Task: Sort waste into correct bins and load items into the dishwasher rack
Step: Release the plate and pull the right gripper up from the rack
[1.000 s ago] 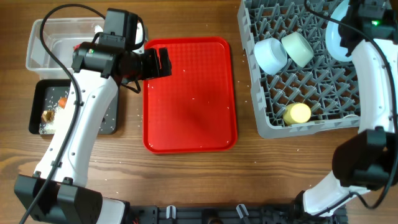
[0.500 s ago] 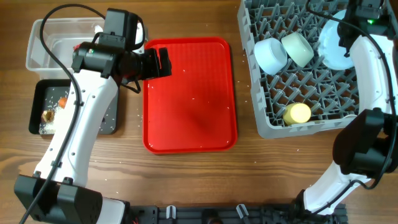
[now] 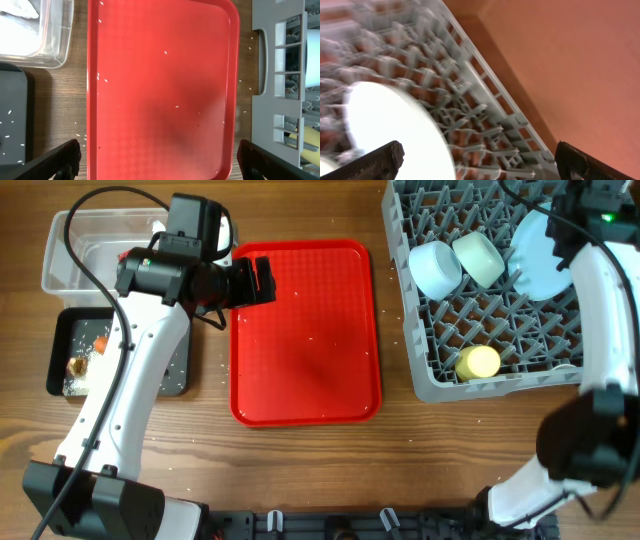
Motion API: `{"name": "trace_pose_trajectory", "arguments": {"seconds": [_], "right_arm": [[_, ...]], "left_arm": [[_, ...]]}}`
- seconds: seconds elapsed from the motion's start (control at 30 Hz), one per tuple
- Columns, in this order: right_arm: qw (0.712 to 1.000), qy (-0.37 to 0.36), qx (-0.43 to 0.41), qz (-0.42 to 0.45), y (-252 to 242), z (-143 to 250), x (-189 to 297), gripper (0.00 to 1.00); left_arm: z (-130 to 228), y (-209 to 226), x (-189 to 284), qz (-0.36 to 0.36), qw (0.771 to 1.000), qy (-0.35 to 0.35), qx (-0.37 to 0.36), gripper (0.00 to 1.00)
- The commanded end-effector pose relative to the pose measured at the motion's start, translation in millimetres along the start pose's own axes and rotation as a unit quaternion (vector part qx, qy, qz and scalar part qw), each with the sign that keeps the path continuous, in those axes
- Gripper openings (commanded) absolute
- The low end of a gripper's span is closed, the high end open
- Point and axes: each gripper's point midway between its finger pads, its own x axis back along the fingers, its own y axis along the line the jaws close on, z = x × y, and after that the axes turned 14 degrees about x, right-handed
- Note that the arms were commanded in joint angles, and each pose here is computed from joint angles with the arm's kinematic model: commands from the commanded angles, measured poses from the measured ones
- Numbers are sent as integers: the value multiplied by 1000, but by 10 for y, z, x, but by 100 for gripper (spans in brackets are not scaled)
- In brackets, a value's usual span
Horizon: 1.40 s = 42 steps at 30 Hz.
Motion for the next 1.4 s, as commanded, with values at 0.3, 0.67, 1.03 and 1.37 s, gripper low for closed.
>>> {"name": "trace_pose_trajectory", "arguments": {"seconds": [0.3, 0.67, 1.03, 1.37], "right_arm": [[933, -222, 2, -282, 379, -401, 2226, 100], [880, -199, 60, -427, 855, -46, 2696, 100], [890, -202, 70, -403, 806, -57, 2629, 100], [878, -280, 93, -376, 720, -204, 2713, 100]], "left_arm": [[-2, -32, -10, 3, 1000, 1, 2, 100], [-2, -32, -10, 3, 1000, 1, 2, 100], [-2, -32, -10, 3, 1000, 1, 2, 100], [-2, -32, -10, 3, 1000, 1, 2, 100]]}}
